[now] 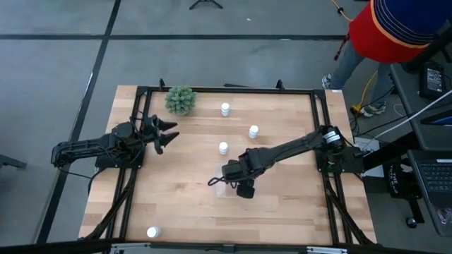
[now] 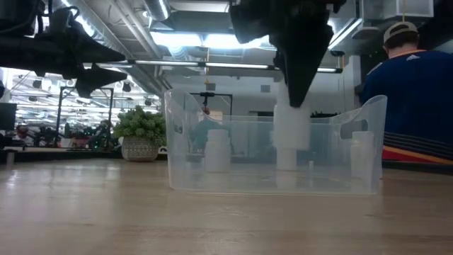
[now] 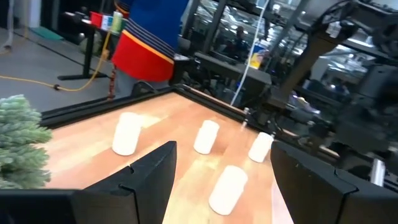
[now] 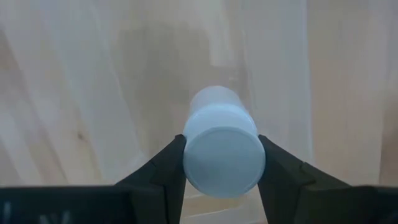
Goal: Pick and place pill bottles into a basket
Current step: Put the white medicine bottle into the transparent bin
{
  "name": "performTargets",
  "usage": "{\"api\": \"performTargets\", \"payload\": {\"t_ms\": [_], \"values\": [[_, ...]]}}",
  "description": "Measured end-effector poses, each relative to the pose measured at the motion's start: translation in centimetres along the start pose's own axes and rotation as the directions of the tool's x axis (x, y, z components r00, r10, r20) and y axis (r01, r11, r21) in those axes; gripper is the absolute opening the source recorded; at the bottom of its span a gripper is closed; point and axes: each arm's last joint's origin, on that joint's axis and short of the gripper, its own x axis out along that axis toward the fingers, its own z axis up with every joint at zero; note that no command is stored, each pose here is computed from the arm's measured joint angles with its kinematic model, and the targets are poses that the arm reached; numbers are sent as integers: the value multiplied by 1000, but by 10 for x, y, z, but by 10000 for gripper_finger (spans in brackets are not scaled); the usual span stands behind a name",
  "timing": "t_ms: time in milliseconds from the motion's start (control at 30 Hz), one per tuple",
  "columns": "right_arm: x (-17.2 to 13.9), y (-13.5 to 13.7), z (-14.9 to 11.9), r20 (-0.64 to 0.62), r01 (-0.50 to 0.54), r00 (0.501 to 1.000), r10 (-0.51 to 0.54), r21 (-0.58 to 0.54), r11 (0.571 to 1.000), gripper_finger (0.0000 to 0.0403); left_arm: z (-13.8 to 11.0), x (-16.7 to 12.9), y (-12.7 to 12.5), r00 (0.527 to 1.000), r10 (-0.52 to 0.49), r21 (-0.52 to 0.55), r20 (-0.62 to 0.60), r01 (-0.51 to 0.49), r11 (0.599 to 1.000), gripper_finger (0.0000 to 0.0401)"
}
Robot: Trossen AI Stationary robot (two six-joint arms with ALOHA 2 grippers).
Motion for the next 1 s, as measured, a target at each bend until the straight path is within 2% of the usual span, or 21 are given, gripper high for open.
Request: {"api": "performTargets", "payload": {"t_ms": [233,467,733,1000], "values": [[19,-4,-9,-57,31,998,-28,39,999,149,-1,0,-1,999,-48,52,-20,48,997,253],[26,-4,-9,-35,18,999,-15,84,996,150,-1,0,-1,999,-47,71,-24,48,996,253],[26,-4,-9,-34,18,999,-15,113,993,223,-1,0,-1,999,-44,71,-24,46,996,253],[19,-4,-9,-52,17,999,-11,131,991,235,-1,0,-1,999,-44,70,-24,45,996,253]]}}
